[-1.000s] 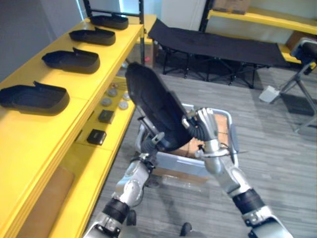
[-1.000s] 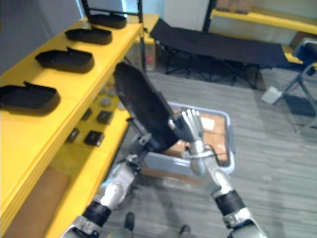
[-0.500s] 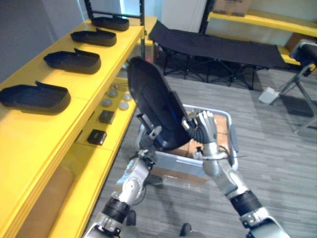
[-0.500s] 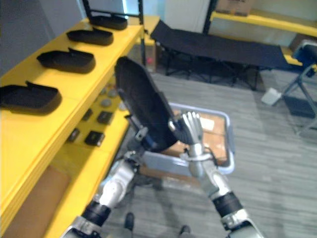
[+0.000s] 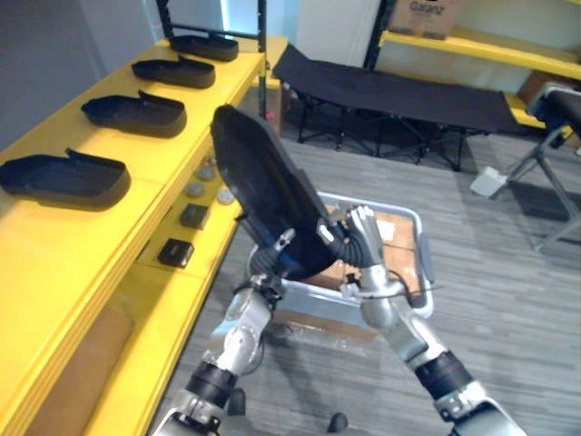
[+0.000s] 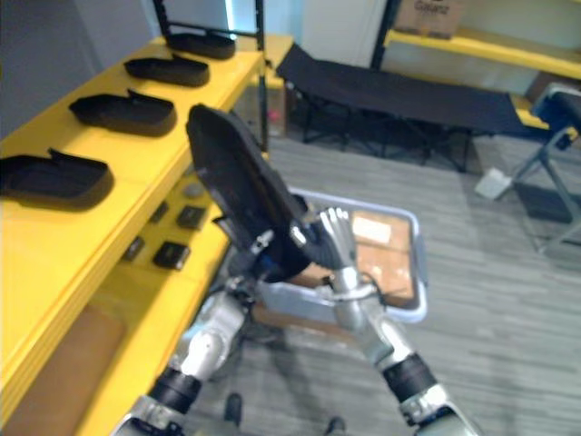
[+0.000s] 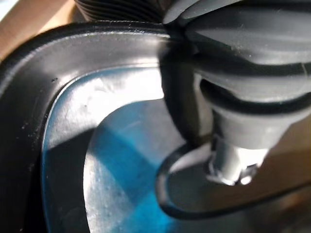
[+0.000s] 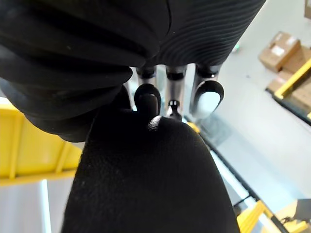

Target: Walk over and take plastic housings, then place them on the shelf

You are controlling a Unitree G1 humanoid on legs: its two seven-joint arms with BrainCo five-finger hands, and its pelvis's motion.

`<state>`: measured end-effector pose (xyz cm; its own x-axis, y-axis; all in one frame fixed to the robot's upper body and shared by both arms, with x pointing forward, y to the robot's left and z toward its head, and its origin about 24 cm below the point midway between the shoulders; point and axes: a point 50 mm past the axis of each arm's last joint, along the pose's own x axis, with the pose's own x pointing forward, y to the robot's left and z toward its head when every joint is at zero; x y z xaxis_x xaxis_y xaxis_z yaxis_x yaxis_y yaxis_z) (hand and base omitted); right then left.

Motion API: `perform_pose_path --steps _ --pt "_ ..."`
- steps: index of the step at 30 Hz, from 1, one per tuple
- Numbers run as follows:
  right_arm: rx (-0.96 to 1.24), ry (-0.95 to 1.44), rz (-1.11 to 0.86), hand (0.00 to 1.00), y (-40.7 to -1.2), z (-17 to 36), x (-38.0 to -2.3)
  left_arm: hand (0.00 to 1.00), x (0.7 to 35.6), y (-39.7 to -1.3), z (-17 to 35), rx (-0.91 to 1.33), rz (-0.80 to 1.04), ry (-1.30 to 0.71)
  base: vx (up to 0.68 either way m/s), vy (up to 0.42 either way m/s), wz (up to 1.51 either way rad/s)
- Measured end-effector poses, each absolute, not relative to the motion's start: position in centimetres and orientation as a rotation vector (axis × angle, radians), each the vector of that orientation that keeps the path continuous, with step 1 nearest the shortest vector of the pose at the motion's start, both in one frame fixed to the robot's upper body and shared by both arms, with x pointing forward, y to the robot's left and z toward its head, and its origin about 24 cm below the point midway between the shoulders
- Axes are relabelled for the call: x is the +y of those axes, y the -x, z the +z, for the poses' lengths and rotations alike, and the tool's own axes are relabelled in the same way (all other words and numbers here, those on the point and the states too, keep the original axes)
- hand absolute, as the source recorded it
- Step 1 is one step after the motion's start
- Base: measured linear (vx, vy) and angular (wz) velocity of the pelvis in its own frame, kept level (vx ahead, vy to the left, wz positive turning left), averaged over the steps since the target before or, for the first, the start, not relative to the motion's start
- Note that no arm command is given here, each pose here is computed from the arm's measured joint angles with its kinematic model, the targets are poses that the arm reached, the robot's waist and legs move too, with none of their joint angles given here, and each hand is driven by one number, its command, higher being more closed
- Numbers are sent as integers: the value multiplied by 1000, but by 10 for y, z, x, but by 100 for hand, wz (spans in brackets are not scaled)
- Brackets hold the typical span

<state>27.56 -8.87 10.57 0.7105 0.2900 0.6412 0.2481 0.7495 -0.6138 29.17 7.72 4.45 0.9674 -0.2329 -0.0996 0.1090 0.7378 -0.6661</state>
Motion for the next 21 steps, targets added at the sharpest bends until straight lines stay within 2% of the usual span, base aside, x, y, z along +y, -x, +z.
perform_pose_path --steps 6,7,14,17,21 --pt "-788 714 30 100 -276 107 -88 100 76 -291 44 162 -195 770 -17 -3 0" --pt "-790 712 35 0 -276 108 -88 100 76 -291 43 156 -201 793 0 0 0" --pt "-767 617 42 0 -269 107 -81 100 82 -291 45 82 -199 807 0 0 0" --pt "-714 547 68 0 -265 101 -78 100 90 -290 48 47 -139 731 0 0 0" --pt "-716 381 110 0 -254 120 -74 100 107 -285 73 -97 7 563 0 0 -1"
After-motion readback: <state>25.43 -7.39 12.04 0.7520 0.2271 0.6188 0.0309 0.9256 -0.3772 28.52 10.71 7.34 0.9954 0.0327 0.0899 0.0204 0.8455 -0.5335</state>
